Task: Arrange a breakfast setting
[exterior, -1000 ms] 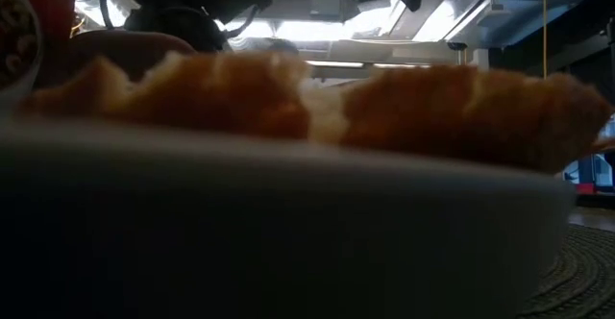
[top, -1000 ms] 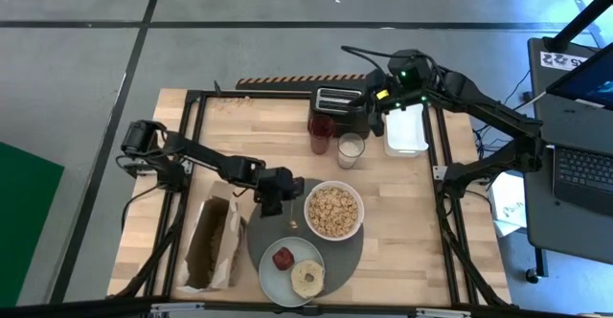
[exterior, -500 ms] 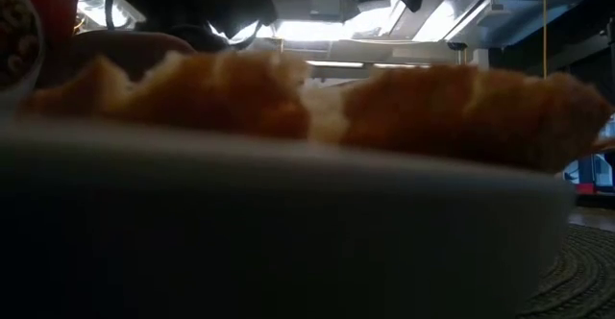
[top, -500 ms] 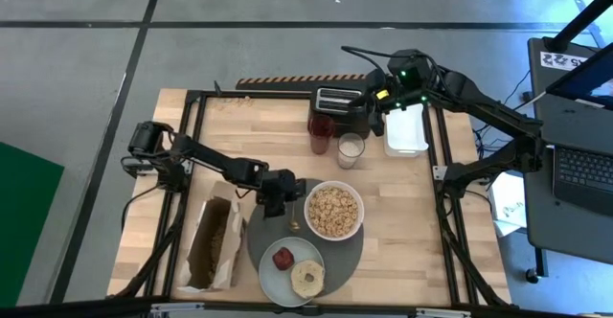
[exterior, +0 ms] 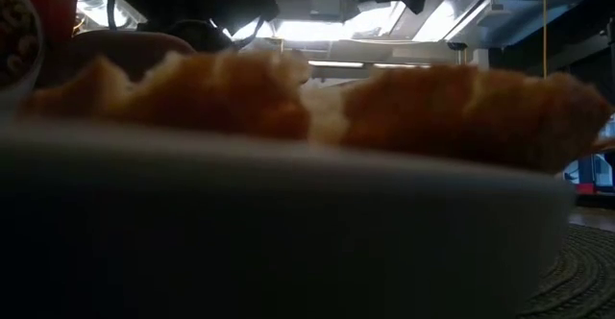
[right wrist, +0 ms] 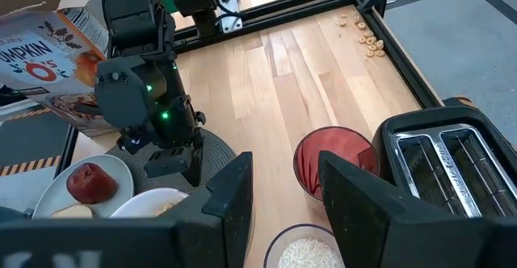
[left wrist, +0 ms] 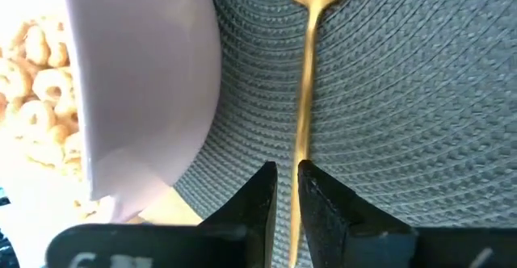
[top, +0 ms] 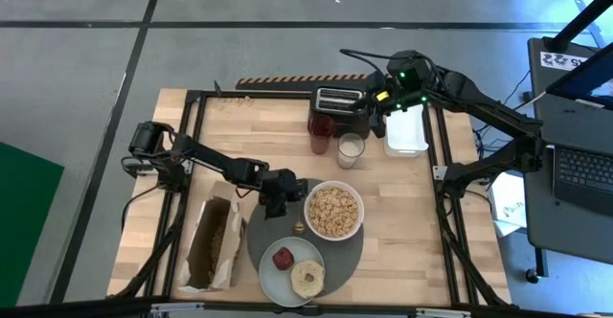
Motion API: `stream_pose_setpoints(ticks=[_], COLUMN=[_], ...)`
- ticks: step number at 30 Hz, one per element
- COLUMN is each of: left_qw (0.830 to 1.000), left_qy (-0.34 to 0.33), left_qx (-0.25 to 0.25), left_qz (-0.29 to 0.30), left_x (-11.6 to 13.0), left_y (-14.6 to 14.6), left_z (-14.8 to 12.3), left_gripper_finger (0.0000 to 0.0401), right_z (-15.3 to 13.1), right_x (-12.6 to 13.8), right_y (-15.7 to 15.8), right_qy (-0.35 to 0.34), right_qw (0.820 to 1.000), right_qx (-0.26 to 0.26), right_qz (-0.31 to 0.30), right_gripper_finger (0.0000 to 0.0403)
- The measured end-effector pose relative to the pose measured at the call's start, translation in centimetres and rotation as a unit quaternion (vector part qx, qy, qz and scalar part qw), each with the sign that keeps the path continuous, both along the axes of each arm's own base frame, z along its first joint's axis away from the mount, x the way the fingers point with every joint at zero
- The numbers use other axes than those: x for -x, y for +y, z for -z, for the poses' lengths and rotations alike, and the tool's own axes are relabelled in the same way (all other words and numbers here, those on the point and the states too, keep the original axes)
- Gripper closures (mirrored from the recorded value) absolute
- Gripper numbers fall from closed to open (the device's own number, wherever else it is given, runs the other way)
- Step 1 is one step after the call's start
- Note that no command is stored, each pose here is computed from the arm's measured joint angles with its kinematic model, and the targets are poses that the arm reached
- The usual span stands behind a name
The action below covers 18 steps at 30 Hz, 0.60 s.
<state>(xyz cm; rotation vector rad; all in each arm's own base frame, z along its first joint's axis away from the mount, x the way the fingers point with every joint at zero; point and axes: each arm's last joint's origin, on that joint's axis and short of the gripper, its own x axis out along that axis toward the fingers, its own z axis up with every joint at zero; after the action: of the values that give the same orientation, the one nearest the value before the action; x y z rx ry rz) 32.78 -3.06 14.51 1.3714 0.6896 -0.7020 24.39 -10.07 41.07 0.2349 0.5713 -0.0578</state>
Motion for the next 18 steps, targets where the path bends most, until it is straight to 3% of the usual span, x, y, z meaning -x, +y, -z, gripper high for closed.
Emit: stream_pose_setpoints(ticks=[11,15,18], left_qw=[0.997,0.997,0.992], left_qy=[-0.002,0.024,0.038], left_qx=[-0.058,-0.022,0.017], left_qz=[-0.051,-0.066,-0.118], left_x=[0.3,1.3,2.1], left_y=[0.7,1.4,2.6], left_z=[-0.5,-1.5,-2.4], left_gripper_finger=[0.0353,0.0353,0.0356], right_z=[0.0,0.0,0.0], right_x=[0.0,0.0,0.0], right_y=[0.0,0.0,0.0], right_qy=[0.0,0.0,-0.001], right_qw=[1.0,1.0,1.0], right_qx=[0.002,0.012,0.018], right_qz=[-0.002,-0.008,-0.013], right_gripper_finger=[0.026,0.026,0.026])
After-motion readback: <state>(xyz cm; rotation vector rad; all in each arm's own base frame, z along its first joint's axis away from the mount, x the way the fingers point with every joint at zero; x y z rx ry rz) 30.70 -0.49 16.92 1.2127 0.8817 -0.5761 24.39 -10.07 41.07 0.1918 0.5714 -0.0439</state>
